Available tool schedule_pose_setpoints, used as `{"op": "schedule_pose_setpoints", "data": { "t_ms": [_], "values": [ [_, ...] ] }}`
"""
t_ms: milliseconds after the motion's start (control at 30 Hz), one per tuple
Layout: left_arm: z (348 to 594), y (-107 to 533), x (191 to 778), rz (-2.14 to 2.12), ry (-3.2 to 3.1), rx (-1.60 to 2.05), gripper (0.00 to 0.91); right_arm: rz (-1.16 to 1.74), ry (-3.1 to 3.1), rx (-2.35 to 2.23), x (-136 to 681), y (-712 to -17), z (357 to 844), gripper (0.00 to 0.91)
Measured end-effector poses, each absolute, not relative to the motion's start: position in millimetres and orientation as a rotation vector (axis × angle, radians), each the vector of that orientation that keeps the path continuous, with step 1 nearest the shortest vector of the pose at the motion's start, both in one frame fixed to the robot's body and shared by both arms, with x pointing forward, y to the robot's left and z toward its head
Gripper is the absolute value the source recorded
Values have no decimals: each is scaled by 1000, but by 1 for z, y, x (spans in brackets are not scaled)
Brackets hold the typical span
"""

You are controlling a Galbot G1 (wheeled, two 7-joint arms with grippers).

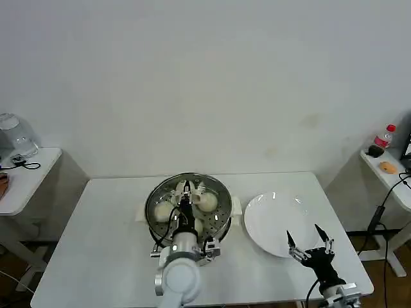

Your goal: Take steamed baozi put them in steamer then cover it.

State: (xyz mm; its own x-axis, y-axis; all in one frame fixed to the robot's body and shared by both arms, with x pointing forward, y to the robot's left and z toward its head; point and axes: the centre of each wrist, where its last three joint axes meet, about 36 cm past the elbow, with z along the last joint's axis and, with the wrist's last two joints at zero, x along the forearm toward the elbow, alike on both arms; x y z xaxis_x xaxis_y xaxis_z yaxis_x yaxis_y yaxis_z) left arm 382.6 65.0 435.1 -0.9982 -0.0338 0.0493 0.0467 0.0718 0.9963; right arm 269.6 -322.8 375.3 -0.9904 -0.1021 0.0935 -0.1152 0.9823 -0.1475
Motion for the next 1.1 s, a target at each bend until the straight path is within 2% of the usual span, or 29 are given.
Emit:
{"op": "schedule_pose_setpoints", "data": {
  "t_ms": [433,833,1100],
  "values": [
    [447,69,365,-2100,-2292,-26,907,239,-3042,171,269,-323,376,907],
    [463,101,319,-2058,-2399,-29,907,242,-3031,178,267,-328,375,907],
    [448,157,291,-1828,-2710,-23,907,236,-3010,203,263,-326,376,907]
  ]
}}
